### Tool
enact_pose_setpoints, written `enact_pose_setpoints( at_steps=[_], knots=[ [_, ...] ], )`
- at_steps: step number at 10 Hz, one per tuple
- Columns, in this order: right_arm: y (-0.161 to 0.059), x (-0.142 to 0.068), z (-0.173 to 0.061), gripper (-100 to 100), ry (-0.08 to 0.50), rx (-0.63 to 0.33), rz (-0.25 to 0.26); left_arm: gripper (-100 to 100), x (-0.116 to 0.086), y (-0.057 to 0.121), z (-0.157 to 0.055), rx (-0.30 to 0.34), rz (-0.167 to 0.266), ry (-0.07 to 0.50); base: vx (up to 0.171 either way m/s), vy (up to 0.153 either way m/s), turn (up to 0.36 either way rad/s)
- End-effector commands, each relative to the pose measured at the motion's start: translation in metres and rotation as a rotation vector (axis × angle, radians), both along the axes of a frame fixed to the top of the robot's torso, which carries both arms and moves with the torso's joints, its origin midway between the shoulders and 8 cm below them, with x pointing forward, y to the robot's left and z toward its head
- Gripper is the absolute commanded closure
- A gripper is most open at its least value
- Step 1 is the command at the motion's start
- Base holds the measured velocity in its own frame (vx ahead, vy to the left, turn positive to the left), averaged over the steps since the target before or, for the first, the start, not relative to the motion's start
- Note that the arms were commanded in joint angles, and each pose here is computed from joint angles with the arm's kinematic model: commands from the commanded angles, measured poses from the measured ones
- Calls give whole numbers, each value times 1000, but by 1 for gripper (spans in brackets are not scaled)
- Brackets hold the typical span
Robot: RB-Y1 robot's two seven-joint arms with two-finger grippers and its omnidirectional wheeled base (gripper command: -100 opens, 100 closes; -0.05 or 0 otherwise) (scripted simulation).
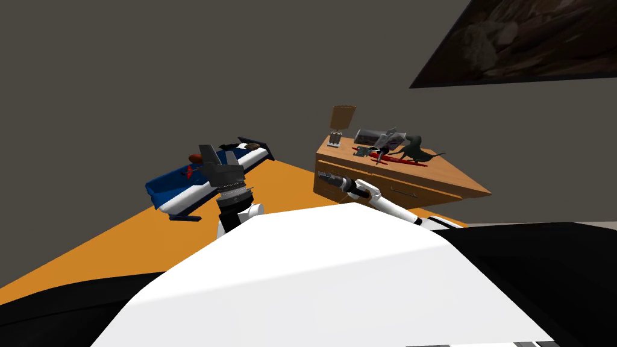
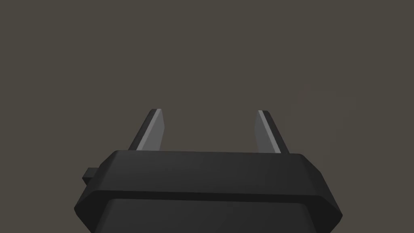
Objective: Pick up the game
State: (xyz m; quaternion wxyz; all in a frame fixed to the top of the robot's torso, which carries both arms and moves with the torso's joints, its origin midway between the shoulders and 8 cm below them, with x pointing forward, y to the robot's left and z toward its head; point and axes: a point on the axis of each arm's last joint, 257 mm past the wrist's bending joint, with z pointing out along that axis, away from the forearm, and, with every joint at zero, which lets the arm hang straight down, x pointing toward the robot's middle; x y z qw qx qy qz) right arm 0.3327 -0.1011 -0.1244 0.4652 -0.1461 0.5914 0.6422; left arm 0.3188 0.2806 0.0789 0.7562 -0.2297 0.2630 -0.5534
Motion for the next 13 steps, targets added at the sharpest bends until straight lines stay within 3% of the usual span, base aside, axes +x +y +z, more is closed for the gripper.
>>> enact_pose_setpoints(
  at_steps=[1,2,5,6,8,11,13],
  knots=[
    [-8,-1,-8,-100,3,-38,6,0,0,0,0,0,0,0,-33,12,-53],
    [-11,-4,-28,-100,1,-114,43,0,0,0,0,0,0,0,-55,40,235],
    [-35,-4,-58,-100,14,-250,67,0,0,0,0,0,0,0,-66,37,161],
    [-41,-8,-73,-100,9,-319,107,0,0,0,0,0,0,0,-78,49,193],
    [-58,-4,-81,-100,23,-367,92,0,0,0,0,0,0,0,-41,17,54],
    [-99,-7,-114,-100,33,-546,144,0,0,0,0,0,0,0,-45,27,187],
    [-118,-4,-118,-100,47,-589,127,0,0,0,0,0,0,0,-35,16,49]
  ],
)
